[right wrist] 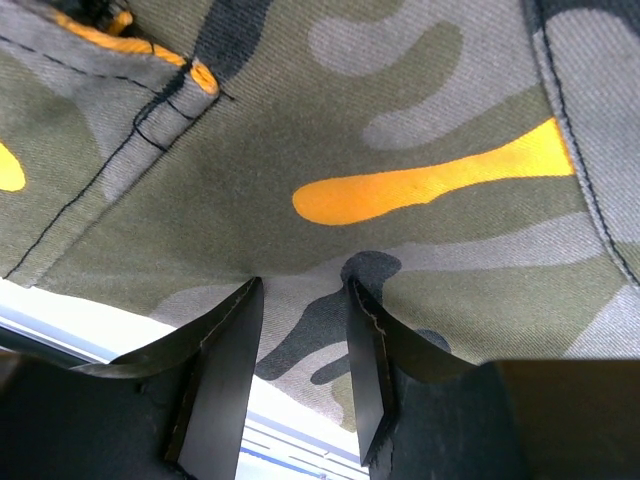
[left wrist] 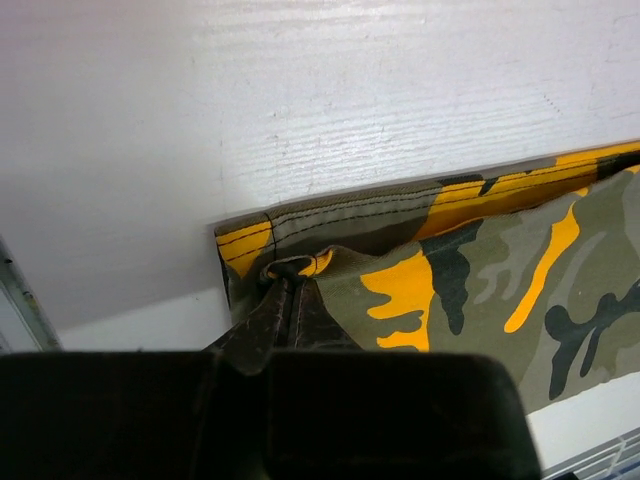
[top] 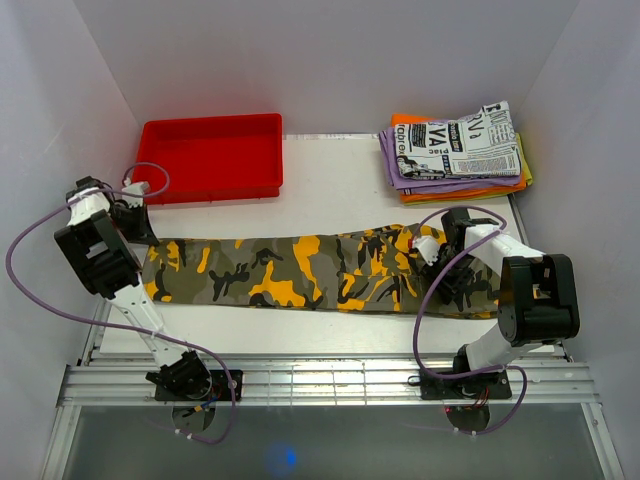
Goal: Fold and stack the trousers
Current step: Fold the trousers
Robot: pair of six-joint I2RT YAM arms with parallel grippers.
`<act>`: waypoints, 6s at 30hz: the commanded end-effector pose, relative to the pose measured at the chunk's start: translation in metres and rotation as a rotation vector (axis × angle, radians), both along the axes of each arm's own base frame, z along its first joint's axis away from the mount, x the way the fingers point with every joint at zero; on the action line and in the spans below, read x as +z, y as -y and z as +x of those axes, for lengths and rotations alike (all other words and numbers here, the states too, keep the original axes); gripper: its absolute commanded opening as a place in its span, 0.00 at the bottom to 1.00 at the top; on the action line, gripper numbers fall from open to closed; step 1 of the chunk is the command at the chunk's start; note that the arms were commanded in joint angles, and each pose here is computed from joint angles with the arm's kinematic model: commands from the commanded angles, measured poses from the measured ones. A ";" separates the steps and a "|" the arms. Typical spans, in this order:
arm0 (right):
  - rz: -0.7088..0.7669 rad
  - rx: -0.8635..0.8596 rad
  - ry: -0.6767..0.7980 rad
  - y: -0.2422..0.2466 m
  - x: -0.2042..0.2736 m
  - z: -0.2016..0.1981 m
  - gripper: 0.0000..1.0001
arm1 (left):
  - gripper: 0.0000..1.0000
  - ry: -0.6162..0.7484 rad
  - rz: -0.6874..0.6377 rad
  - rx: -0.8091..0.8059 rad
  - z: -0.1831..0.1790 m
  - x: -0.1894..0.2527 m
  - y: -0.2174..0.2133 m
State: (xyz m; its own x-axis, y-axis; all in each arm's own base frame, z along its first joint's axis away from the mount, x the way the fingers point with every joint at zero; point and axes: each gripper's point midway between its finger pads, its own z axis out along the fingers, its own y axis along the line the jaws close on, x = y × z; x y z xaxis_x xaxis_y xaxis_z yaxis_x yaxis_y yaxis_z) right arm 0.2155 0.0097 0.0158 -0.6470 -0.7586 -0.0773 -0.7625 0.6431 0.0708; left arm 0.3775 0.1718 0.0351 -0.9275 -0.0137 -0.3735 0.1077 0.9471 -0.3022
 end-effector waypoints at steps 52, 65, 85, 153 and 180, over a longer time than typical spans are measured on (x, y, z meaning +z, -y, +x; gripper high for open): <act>0.405 -0.024 0.321 -0.083 0.092 0.177 0.50 | 0.65 0.191 0.081 -0.097 -0.024 0.057 0.047; 0.402 -0.112 0.241 -0.093 0.048 0.212 0.37 | 0.68 0.442 -0.028 -0.560 -0.007 0.125 0.212; 0.304 -0.045 0.232 -0.098 0.027 0.116 0.08 | 0.63 0.060 -0.073 -0.799 -0.105 -0.015 0.338; 0.301 -0.055 0.191 -0.085 0.070 0.114 0.98 | 0.68 -0.076 0.087 0.273 -0.118 0.004 -0.044; 0.322 -0.045 0.048 -0.079 0.070 0.062 0.89 | 0.00 0.065 0.093 0.338 -0.072 0.058 -0.078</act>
State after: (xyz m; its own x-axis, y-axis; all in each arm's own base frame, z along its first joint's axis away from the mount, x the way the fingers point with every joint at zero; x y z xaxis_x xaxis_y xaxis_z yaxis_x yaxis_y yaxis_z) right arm 0.2845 0.0844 0.0750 -0.6782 -0.6654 -0.3119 -0.7328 0.6446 0.2181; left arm 0.2842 0.2149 0.0446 -0.8983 -0.3065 -0.3149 -0.2215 0.9347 -0.2780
